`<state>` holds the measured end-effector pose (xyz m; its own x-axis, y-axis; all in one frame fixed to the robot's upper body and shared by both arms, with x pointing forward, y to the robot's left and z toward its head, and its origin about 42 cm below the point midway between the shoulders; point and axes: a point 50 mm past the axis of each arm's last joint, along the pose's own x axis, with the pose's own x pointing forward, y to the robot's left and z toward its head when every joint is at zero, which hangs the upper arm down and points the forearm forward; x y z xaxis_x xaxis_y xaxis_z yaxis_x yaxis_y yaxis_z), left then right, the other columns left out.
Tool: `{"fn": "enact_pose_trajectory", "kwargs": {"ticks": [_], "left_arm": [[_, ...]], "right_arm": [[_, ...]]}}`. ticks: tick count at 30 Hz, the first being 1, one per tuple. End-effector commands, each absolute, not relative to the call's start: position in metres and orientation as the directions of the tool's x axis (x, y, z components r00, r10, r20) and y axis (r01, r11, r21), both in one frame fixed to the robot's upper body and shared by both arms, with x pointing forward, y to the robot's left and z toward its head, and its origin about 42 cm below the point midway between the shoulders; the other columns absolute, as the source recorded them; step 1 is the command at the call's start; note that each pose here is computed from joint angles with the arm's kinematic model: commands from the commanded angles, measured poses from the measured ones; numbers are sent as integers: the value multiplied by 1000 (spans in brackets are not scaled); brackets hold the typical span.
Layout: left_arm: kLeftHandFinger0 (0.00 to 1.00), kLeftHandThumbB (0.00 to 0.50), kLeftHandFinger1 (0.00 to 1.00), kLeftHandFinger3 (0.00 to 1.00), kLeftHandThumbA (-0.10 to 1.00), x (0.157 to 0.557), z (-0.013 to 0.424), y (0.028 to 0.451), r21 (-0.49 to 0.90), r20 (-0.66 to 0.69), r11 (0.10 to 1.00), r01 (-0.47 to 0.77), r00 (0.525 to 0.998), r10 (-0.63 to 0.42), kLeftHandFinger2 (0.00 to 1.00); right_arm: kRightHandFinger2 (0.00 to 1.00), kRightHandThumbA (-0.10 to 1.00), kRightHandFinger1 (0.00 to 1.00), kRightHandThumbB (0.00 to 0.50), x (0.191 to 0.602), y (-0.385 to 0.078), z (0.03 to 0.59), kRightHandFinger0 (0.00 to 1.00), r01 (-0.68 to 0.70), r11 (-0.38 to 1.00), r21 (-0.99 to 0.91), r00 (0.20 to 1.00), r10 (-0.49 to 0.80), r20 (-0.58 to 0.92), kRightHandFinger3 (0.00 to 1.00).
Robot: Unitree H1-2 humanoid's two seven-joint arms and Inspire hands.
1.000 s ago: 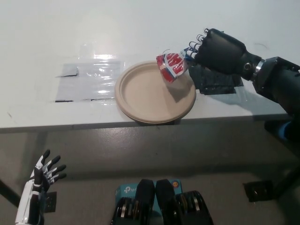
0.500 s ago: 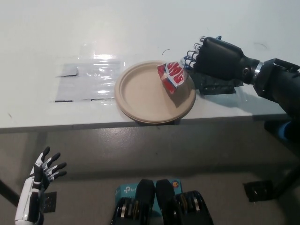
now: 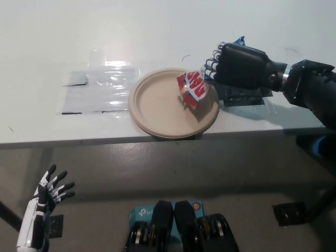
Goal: The robot picks up a small bag of sunflower seeds on the right hand side and take it to the empty plate on the left hand side then pours some sunflower seeds on to the plate.
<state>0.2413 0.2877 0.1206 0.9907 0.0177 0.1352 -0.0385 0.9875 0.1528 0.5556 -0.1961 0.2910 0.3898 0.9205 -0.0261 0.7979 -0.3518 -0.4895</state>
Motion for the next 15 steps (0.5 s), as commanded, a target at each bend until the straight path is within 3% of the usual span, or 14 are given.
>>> {"fn": "enact_pose_trajectory", "kwargs": {"ticks": [1,3,5,7,9,12,13,15], "left_arm": [[785,112,798,1000,1000,242,131,291,178,176,984,-25,984,-7,904],[783,110,794,1000,1000,242,132,292,184,179,983,-27,984,-6,904],[774,108,785,1000,1000,242,132,292,185,181,982,-30,983,-4,897],[776,104,786,1000,1000,242,132,291,181,182,983,-26,983,-7,897],[776,107,782,1000,1000,242,132,290,180,179,983,-26,984,-7,892],[778,97,776,1000,1000,241,133,291,179,176,983,-27,984,-6,881],[778,96,775,1000,1000,241,133,291,178,176,984,-27,984,-5,880],[775,91,767,1000,1000,241,131,290,175,185,984,-23,983,-10,867]], "right_arm": [[210,-100,0,340,566,-192,357,0,890,-314,-332,340,940,23,127],[175,-100,0,339,565,-190,359,0,893,-307,-330,330,944,14,140],[157,-100,0,318,565,-189,359,0,893,-303,-332,324,946,9,90],[184,-79,0,333,566,-190,357,0,893,-315,-320,338,941,16,79],[241,-98,0,298,566,-192,357,0,876,-325,-358,365,930,49,57],[260,-100,0,326,565,-195,354,0,863,-261,-432,366,913,179,18],[301,-100,0,326,565,-196,354,0,860,-256,-441,371,908,197,15],[479,-100,0,304,566,-206,346,0,820,-263,-509,443,854,272,57]]}}
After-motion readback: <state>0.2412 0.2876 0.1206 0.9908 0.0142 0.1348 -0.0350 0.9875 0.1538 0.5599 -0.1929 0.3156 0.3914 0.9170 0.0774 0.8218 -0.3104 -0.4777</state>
